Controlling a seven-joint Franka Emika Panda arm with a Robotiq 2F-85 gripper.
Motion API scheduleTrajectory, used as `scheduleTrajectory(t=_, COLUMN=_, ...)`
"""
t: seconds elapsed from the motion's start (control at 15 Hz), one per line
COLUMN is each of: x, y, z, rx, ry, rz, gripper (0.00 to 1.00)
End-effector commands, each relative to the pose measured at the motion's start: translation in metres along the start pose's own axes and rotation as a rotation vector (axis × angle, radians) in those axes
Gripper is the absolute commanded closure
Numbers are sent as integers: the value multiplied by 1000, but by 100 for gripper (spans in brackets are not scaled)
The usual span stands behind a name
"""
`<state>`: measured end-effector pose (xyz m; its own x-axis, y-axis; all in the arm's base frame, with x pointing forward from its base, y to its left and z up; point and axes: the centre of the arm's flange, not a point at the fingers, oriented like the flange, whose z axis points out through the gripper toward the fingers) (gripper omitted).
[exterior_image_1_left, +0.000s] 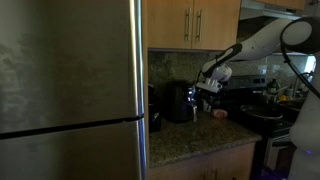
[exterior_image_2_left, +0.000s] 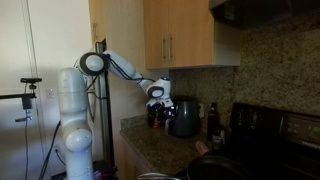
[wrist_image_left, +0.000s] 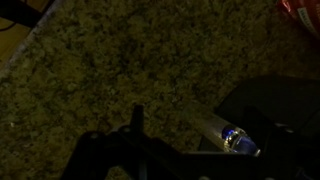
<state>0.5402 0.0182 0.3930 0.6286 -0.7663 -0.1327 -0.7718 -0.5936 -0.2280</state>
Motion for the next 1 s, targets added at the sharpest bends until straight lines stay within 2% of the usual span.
scheduleTrajectory(t=0.0, x=3, y=-2, z=7, rx=-1, ry=-33, rz=-15, gripper=0)
scheduleTrajectory(t=0.07, x=-7, y=-12, z=12, rx=14, ry=-62, rz=-91, gripper=0)
scheduleTrajectory(t=0.27, x=-50, y=-44, z=5, rx=14, ry=-46, rz=-282, gripper=0)
scheduleTrajectory(t=0.53, x=-109, y=-80, z=-8, rx=-68, ry=107, rz=-468, gripper=0)
scheduleTrajectory(t=0.6, x=-94, y=-72, z=0, rx=-44, ry=54, rz=-410, gripper=0)
scheduleTrajectory(t=0.73, x=-113, y=-81, z=-5, rx=-61, ry=89, rz=-454, gripper=0)
scheduleTrajectory(t=0.87, x=-113, y=-81, z=-6, rx=-62, ry=96, rz=-460, gripper=0)
scheduleTrajectory(t=0.93, x=-109, y=-79, z=-3, rx=-79, ry=128, rz=-506, gripper=0)
